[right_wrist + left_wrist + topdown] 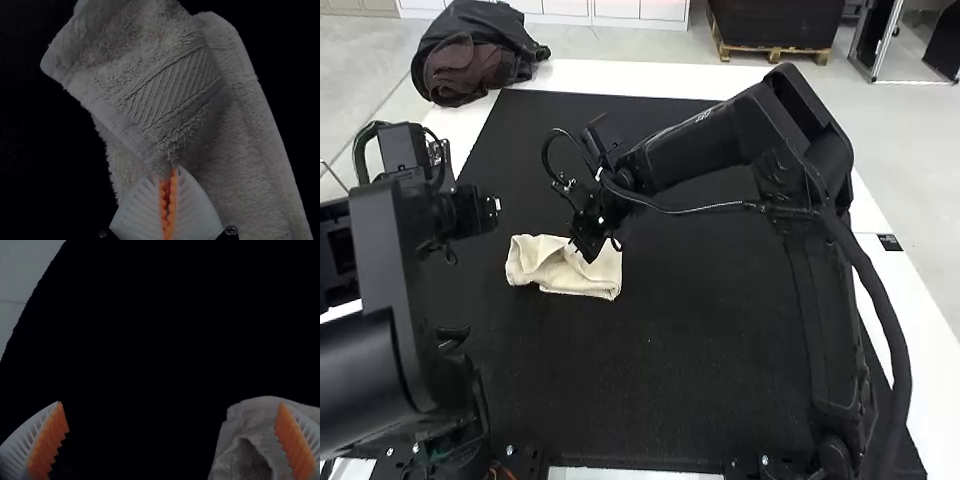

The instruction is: Fold the towel.

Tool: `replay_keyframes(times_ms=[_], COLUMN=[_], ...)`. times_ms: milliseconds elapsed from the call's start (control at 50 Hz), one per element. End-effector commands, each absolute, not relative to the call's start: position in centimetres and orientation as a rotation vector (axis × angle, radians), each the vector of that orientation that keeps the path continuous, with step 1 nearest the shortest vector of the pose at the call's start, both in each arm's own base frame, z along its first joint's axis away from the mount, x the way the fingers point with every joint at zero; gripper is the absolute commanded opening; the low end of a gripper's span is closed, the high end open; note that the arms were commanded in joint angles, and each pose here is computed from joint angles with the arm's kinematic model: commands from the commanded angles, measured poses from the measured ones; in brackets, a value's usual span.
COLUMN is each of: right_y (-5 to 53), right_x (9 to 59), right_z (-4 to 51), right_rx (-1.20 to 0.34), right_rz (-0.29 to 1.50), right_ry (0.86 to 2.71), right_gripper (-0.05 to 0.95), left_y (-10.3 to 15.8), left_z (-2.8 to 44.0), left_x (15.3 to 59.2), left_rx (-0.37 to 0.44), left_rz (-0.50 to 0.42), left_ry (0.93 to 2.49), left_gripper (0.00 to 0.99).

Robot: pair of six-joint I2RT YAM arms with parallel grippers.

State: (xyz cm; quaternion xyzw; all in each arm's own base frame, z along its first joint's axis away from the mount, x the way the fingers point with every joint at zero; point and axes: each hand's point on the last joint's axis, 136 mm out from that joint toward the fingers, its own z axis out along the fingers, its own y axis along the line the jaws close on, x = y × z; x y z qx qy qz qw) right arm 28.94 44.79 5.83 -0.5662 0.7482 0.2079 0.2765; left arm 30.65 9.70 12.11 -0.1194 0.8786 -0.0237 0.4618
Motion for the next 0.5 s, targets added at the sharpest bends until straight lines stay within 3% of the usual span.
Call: replay_keyframes(times_ms=[0, 260, 280, 420, 480], right_y=[46.2, 46.5, 46.6, 46.4, 46.4], right_x=[26.8, 25.9, 25.8, 25.4, 25.5], right_z=[6.1, 5.4, 5.4, 5.3, 5.5], right_rx=[-1.55, -1.566, -1.565, -1.534, -1.523], right_rz=[0.629, 0.664, 0.672, 0.703, 0.706], right_ry=[1.993, 2.011, 2.014, 2.07, 2.078], right_gripper=[-0.02, -0.02, 0.01, 0.44, 0.54], left_y=[10.3, 10.3, 10.2, 10.2, 10.1], left_z=[13.4, 13.5, 13.4, 13.4, 13.4], left_x=[30.9, 30.9, 30.9, 30.9, 30.9], left_rx=[-0.304, -0.304, -0.303, -0.307, -0.304], left_rz=[-0.043, -0.043, -0.044, -0.046, -0.047], left_ry=[2.122, 2.121, 2.123, 2.124, 2.124], left_gripper=[0.967, 0.967, 0.967, 0.967, 0.967])
